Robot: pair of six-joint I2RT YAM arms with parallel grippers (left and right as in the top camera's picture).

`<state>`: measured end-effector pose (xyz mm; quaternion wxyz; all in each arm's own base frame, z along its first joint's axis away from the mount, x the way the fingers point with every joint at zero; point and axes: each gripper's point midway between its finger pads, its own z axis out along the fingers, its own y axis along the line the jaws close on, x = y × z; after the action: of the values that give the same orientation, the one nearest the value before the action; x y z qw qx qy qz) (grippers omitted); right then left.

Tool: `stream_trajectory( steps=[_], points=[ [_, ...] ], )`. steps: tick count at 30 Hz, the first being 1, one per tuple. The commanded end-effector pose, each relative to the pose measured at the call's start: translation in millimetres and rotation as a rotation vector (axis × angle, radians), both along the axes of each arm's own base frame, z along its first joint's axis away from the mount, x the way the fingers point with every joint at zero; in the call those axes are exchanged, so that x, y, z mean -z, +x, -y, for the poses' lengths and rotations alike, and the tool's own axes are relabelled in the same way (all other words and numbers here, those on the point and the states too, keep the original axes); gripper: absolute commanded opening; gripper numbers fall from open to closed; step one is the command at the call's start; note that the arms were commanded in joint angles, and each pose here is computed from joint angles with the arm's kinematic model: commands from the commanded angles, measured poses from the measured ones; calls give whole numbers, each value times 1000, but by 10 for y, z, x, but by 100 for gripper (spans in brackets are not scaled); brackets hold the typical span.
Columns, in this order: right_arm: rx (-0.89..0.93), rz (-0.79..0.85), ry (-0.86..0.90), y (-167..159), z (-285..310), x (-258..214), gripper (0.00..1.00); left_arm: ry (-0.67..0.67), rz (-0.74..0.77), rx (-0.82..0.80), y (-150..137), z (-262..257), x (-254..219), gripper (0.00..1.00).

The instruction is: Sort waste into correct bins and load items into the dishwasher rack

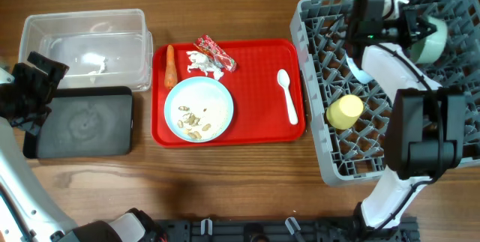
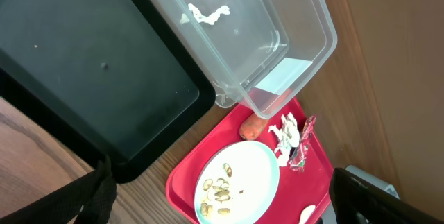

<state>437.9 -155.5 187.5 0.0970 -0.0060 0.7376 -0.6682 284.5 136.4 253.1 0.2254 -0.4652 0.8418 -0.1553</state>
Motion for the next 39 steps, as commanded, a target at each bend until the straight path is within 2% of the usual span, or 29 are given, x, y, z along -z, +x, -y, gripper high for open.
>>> stream_trajectory(
  steps=[1,5,7,10,11,15,18,23,29,39],
  points=[
    [-43,-126,15,-7,-18,259,9,10,0,-10,-18,-22,-11,100],
    [-44,-128,15,-9,-23,266,9,10,0,-11,-18,-24,-12,100],
    [-48,-114,15,5,-36,254,13,10,0,-10,-18,-22,-11,100],
    [-65,-59,13,71,-111,196,44,10,0,-11,-18,-23,-10,100],
    [-75,-56,9,99,-147,171,49,10,0,-10,-18,-22,-10,100],
    [-71,42,-38,171,-327,-101,58,10,0,-10,-17,-22,-12,100],
    [-72,166,-62,202,-510,-479,59,10,0,-11,-18,-24,-12,100],
    [-146,400,-60,64,-883,-1088,70,10,0,-11,-18,-23,-10,100],
    [-182,311,-48,67,-1163,-1040,73,10,0,-11,-18,-23,-10,100],
    [-329,427,8,-34,-1818,-1170,77,10,0,-11,-18,-24,-12,100]
  ],
)
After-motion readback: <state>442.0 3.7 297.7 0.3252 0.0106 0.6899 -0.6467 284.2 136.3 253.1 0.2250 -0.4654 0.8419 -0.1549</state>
